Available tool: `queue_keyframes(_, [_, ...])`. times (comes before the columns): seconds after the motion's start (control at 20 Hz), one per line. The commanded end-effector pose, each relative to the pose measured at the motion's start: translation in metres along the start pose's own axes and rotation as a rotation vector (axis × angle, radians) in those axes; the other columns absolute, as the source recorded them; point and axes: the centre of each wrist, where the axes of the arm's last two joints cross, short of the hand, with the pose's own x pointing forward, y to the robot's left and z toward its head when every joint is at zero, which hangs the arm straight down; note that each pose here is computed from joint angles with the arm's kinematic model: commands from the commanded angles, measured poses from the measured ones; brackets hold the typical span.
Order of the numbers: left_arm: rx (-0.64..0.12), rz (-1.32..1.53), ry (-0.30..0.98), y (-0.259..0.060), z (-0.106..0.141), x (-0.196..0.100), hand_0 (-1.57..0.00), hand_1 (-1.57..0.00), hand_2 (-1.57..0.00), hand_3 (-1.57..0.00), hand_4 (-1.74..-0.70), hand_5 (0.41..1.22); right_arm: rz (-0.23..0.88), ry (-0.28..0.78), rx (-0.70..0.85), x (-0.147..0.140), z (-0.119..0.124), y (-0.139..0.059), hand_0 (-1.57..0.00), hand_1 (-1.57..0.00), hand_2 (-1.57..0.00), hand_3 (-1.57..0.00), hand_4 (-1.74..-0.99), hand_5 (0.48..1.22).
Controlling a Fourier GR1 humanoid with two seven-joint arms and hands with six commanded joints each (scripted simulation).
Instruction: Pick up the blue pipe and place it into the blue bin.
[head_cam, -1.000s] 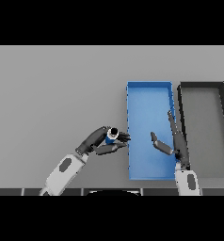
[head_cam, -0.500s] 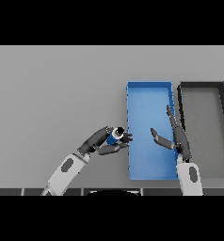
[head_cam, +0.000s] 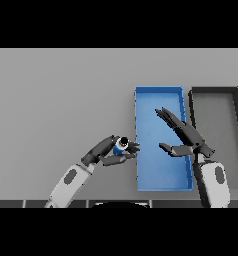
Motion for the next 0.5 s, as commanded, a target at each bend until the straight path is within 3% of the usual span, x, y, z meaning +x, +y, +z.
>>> queue_keyframes(0.0, [0.006,0.003,0.000,0.001,0.003,-0.001,-1.57,-1.57,-1.57,-1.57,-1.47,1.221,0.002,-0.002,0.055,0.010,-0.004,-0.001,0.00,-0.01,-0.11,0.00,-1.247,0.568])
queue_keyframes(0.2, [0.010,-0.020,0.031,0.003,-0.002,-0.001,-1.57,-1.57,-1.57,-1.57,-1.47,1.221,0.098,-0.017,0.215,0.036,-0.033,0.013,0.00,0.00,-0.08,0.00,-1.281,0.558])
queue_keyframes(0.45, [-0.003,-0.018,0.008,-0.001,-0.002,-0.001,-1.57,-1.57,-1.57,-1.57,-1.47,1.221,0.119,-0.054,0.375,0.055,-0.058,0.036,0.00,0.00,-0.04,0.00,-1.300,0.560])
